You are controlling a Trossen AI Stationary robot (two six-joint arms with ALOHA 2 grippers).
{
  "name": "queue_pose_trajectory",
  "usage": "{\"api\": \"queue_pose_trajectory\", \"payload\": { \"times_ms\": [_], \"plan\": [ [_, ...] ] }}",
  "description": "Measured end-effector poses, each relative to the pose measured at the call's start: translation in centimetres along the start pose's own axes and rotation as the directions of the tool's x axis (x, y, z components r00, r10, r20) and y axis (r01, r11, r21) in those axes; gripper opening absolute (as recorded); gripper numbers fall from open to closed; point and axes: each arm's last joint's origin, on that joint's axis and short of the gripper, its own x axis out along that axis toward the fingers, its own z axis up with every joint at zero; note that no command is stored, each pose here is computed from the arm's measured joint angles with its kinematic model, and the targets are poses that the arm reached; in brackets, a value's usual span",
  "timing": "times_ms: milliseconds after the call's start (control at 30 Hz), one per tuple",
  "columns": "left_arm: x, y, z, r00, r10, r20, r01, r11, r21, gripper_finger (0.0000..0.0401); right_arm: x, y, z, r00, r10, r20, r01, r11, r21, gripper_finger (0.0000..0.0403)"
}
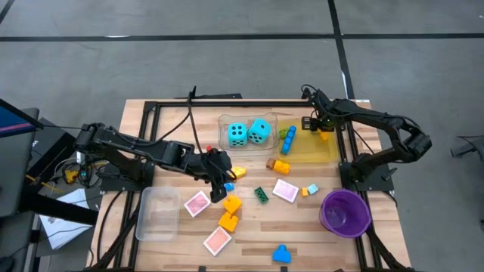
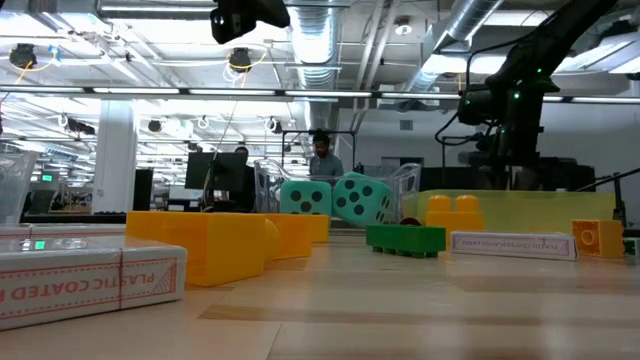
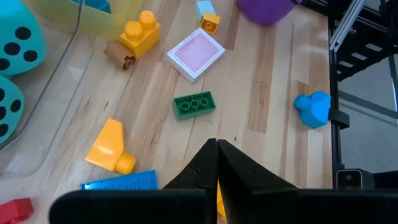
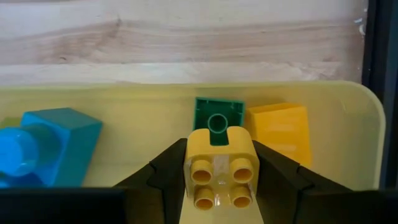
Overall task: Pick & Place Toys
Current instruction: Put the yellow game piece into the yellow bin, then put the pink deck of cards into the white transparent bin
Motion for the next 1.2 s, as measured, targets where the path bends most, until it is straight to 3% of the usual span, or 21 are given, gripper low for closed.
{"api": "queue_pose_trajectory", "payload": {
  "times_ms": [733, 1000, 1200],
  "plan": [
    [0.0, 0.0, 0.1, 1.000, -0.002, 0.009, 0.002, 1.000, -0.001, 0.0003, -0.7, 0.0, 0.0, 0.999, 0.012, 0.044, -0.014, 0.999, 0.030, 0.0213],
    [0.0, 0.0, 0.1, 1.000, -0.002, 0.009, 0.002, 1.000, -0.001, 0.0003, -4.7, 0.1, -1.2, 0.974, 0.149, 0.172, -0.158, 0.987, 0.038, 0.0216],
    [0.0, 0.0, 0.1, 1.000, 0.015, 0.017, -0.015, 1.000, -0.001, 0.0003, -8.7, 0.5, -3.9, 0.907, 0.334, 0.256, -0.326, 0.942, -0.073, 0.0214]
  ]
}}
